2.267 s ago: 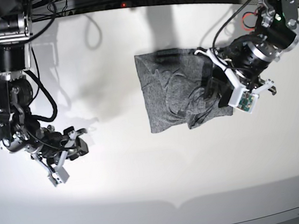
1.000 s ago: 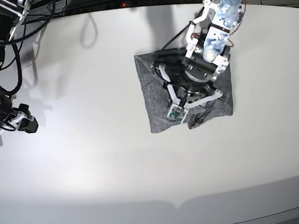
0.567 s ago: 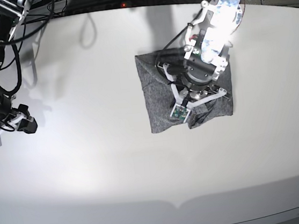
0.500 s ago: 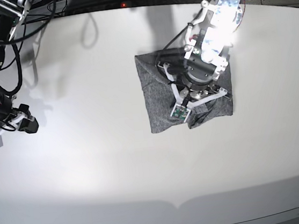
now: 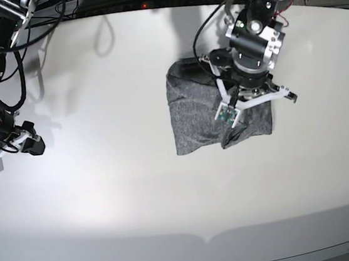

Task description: Fold the T-shirt properly

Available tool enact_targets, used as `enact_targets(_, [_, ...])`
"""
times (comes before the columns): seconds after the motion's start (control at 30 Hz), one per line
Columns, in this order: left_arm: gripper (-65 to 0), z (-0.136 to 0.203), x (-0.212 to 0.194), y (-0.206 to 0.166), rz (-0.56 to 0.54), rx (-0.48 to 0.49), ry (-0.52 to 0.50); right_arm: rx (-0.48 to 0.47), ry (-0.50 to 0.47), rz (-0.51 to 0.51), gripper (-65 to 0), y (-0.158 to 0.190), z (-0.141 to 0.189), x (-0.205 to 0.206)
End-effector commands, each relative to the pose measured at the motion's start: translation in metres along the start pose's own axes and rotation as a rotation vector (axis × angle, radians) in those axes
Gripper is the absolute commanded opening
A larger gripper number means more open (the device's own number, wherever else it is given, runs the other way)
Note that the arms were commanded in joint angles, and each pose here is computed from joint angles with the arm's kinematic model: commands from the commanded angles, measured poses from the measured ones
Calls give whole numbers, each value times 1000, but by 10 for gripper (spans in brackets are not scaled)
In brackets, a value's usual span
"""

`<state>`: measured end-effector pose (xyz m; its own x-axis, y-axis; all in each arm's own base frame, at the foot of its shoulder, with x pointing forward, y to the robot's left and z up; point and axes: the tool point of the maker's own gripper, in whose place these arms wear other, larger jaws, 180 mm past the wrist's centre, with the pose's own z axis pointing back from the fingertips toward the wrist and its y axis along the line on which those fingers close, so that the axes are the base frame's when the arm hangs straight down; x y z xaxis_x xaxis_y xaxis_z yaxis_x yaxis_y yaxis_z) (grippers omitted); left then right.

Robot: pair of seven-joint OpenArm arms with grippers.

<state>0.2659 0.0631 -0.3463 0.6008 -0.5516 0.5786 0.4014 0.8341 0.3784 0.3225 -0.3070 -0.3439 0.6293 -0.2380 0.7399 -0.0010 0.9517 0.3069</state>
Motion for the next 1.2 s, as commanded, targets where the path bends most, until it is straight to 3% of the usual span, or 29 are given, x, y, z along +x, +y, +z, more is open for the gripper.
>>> enact_targets(0.0, [-650,5,8,12,-10,46,-39,8,-64,24,-482,1,5,23])
enact_targets(0.23, [-650,8,-37,25,-27,110,50,7,-63,24,-482,1,5,23])
enact_targets(0.43, [-650,9,-39,29,-10,129,50,8,-64,24,-482,1,5,23])
enact_targets(0.6, [-650,14,-39,52,-76,258,63,8,-63,24,-482,1,5,23])
enact_targets(0.7, [-506,18,-46,64,-54,331,99,8,-64,24,-482,1,5,23])
enact_targets(0.87, [-486,23,-64,71,-8,374,194,8,-64,24,-482,1,5,23])
enact_targets(1.03, [-486,21,-47,72,-18,377,107,8,-64,24,-482,1,5,23])
enact_targets(1.17, [-486,22,-30,79,54,418,13,8,-64,24,-482,1,5,23])
